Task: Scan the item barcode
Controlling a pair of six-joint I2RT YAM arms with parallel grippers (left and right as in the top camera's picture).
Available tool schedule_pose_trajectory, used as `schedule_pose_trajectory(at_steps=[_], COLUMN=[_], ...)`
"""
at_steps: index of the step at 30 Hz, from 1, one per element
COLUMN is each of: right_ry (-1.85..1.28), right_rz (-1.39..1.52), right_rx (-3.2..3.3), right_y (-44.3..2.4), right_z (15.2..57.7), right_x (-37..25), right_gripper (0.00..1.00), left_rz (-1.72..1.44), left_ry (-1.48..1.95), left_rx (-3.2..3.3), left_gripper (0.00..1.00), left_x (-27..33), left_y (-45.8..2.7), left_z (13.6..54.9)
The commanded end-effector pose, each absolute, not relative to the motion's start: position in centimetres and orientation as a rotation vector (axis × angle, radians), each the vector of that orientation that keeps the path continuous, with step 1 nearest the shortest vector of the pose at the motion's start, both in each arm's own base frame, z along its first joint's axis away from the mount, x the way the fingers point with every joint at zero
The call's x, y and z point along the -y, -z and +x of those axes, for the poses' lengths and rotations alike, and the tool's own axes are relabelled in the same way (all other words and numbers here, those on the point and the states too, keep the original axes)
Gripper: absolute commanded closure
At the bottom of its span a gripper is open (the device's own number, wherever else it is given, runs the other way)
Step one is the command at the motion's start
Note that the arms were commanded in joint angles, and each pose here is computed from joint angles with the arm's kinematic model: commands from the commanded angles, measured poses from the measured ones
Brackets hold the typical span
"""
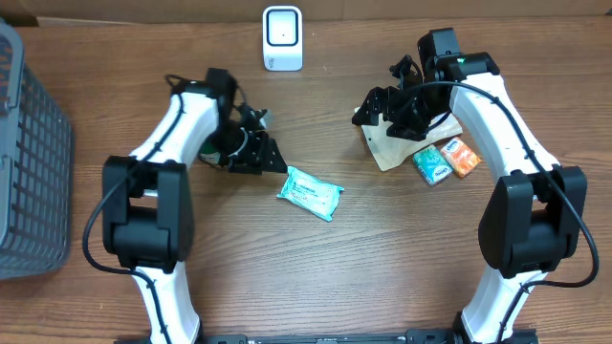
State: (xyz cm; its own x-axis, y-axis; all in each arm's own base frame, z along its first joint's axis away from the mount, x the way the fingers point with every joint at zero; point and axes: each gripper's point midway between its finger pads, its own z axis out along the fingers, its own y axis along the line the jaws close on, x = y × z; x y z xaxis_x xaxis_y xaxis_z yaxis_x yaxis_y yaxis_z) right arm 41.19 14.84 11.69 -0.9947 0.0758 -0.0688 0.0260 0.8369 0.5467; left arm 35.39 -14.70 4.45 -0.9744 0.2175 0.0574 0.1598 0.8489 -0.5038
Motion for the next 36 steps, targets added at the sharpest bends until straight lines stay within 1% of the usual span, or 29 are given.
schedule_pose_trajectory(at_steps=[1, 4, 11, 12, 14, 16, 17, 21, 24, 26, 28, 29, 30, 33, 36], right_ry=[-0.842, -0.842, -0.842, -0.842, -0.842, -0.842, -0.842, -0.842, -0.842, -0.842, -0.842, -0.842, -0.842, -0.846, -0.85], right_rz=[0.067, 0.068, 0.07, 0.071, 0.071, 0.071, 0.071, 0.071, 0.071, 0.071, 0.071, 0.072, 0.072, 0.072, 0.084], right_rx=[-2.93, -2.932, -2.938, -2.938, -2.938, -2.938, -2.938, -2.939, -2.941, -2.94, -2.941, -2.941, -2.94, -2.94, -2.941], right_y=[-11.5, -11.5, -11.4, -11.4, -11.4, -11.4, -11.4, -11.4, -11.4, -11.4, -11.4, -11.4, -11.4, -11.4, -11.5], right_z=[41.2, 41.1, 41.0, 41.0, 41.0, 41.0, 41.0, 41.0, 40.9, 41.0, 40.9, 40.9, 41.0, 40.9, 40.9], right_x=[-14.7, -14.7, -14.7, -14.7, -14.7, -14.7, -14.7, -14.7, -14.7, -14.7, -14.7, -14.7, -14.7, -14.8, -14.8], right_gripper=[0.13, 0.13, 0.13, 0.13, 0.13, 0.13, 0.13, 0.13, 0.13, 0.13, 0.13, 0.13, 0.13, 0.13, 0.13], left_rz=[-0.524, -0.617, -0.625, -0.626, -0.626, -0.616, -0.618, -0.548, -0.396, -0.299, -0.225, -0.224, -0.228, -0.232, -0.159], left_ry=[-0.437, -0.33, -0.318, -0.319, -0.329, -0.329, -0.329, -0.312, -0.15, 0.01, 0.188, 0.208, 0.174, -0.138, -0.201], left_rx=[2.938, 2.94, 2.954, 2.956, 2.963, 2.97, 2.97, 2.992, 3.073, 3.143, 3.228, 3.271, 3.299, 3.332, 3.323], left_gripper=[0.45, 0.45, 0.49, 0.53, 0.82, 0.94, 0.96, 0.96, 0.96, 0.96, 0.96, 0.96, 0.96, 0.96, 0.96], left_x=[15.7, 16.6, 16.7, 16.7, 16.8, 16.8, 16.9, 16.1, 13.3, 11.1, 9.3, 9.3, 9.8, 12.8, 13.3], left_y=[-2.7, -1.3, 1.4, 1.8, 3.0, 3.4, 3.5, 3.0, 1.2, -0.9, -4.1, -5.6, -6.5, -8.8, -9.0], left_z=[33.4, 32.5, 31.6, 31.4, 30.9, 30.7, 30.7, 31.4, 33.4, 35.0, 36.4, 37.0, 37.2, 36.8, 36.5])
